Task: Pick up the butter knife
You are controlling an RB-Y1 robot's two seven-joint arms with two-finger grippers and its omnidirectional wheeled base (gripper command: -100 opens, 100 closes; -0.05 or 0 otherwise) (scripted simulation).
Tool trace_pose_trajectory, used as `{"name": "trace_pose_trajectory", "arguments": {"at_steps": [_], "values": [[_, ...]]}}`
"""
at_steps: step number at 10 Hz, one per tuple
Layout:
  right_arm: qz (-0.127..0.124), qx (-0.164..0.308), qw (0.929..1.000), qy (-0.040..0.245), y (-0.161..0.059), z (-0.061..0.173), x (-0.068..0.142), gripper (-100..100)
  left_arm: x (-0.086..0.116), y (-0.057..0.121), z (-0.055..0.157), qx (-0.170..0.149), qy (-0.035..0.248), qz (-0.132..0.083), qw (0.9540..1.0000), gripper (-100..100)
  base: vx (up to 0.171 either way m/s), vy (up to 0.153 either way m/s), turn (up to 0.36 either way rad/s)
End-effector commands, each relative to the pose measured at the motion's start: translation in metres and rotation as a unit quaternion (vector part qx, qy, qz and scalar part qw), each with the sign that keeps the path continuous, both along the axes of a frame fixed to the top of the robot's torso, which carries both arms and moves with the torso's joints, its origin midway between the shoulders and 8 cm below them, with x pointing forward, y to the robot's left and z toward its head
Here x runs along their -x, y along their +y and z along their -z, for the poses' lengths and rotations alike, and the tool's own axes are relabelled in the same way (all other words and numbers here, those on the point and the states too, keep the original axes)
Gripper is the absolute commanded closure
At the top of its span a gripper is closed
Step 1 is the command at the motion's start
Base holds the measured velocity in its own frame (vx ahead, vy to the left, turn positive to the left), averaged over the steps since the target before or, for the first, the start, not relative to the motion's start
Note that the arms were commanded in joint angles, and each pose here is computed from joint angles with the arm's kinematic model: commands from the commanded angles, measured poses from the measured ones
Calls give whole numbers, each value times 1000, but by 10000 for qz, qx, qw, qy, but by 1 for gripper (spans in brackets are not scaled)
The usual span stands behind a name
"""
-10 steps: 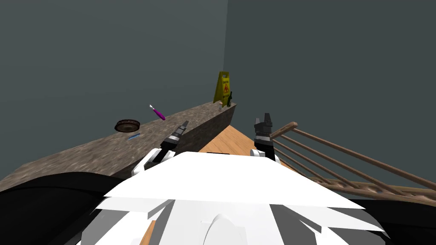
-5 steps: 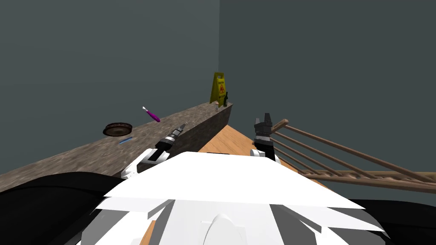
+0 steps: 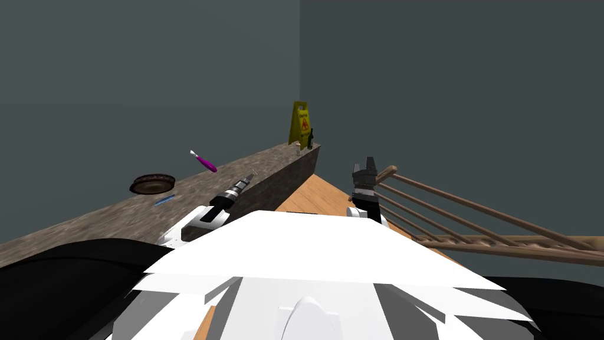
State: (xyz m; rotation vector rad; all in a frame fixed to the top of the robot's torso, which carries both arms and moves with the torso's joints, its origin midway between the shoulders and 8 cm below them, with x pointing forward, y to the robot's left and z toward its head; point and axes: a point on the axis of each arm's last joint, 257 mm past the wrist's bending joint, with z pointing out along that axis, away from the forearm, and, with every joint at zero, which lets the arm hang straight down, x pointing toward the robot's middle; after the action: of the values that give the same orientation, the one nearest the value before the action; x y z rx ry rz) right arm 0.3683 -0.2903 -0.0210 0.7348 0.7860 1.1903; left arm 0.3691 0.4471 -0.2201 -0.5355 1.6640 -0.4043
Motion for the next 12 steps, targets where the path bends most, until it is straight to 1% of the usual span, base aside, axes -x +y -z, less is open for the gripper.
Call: {"name": "trace_pose_trajectory", "arguments": {"at_steps": [1, 2, 3, 4, 5, 6, 8, 9, 10, 11, 12], "values": [[0, 0, 10000, 0, 0, 0, 0, 0, 6, 23, 14, -140, 307, -215, 9992, -100, 123, -36, -42], [0, 0, 10000, 0, 0, 0, 0, 0, 6, 24, 15, -144, 333, -249, 9990, -100, 95, -26, -11], [0, 0, 10000, 0, 0, 0, 0, 0, 10, 38, 23, -225, 537, -385, 9976, -100, 98, -19, -15], [0, 0, 10000, 0, 0, 0, 0, 0, 11, 39, 24, -229, 556, -409, 9974, -100, 80, -9, -7], [0, 0, 10000, 0, 0, 0, 0, 0, 15, 52, 32, -301, 751, -532, 9953, -100, 96, -15, -14], [0, 0, 10000, 0, 0, 0, 0, 0, 16, 54, 33, -308, 785, -575, 9948, -100, 87, -18, -6], [0, 0, 10000, 1, 0, 0, 0, 0, 27, 78, 47, -433, 1180, -825, 9886, -100, 151, -12, -4], [1, 1, 10000, 1, 0, 0, 0, 0, 29, 83, 50, -450, 1259, -923, 9867, -100, 131, -12, 0], [0, 1, 10000, 0, 0, 0, 0, 0, 35, 94, 56, -502, 1444, -1029, 9829, -100, 151, -42, 0], [0, 0, 10000, 1, 0, 0, 0, 0, 37, 98, 59, -515, 1502, -1099, 9812, -100, 126, -17, 8], [0, 0, 10000, 0, 0, 0, 0, 0, 43, 107, 64, -563, 1684, -1197, 9768, -100, 143, -22, 2]]}}
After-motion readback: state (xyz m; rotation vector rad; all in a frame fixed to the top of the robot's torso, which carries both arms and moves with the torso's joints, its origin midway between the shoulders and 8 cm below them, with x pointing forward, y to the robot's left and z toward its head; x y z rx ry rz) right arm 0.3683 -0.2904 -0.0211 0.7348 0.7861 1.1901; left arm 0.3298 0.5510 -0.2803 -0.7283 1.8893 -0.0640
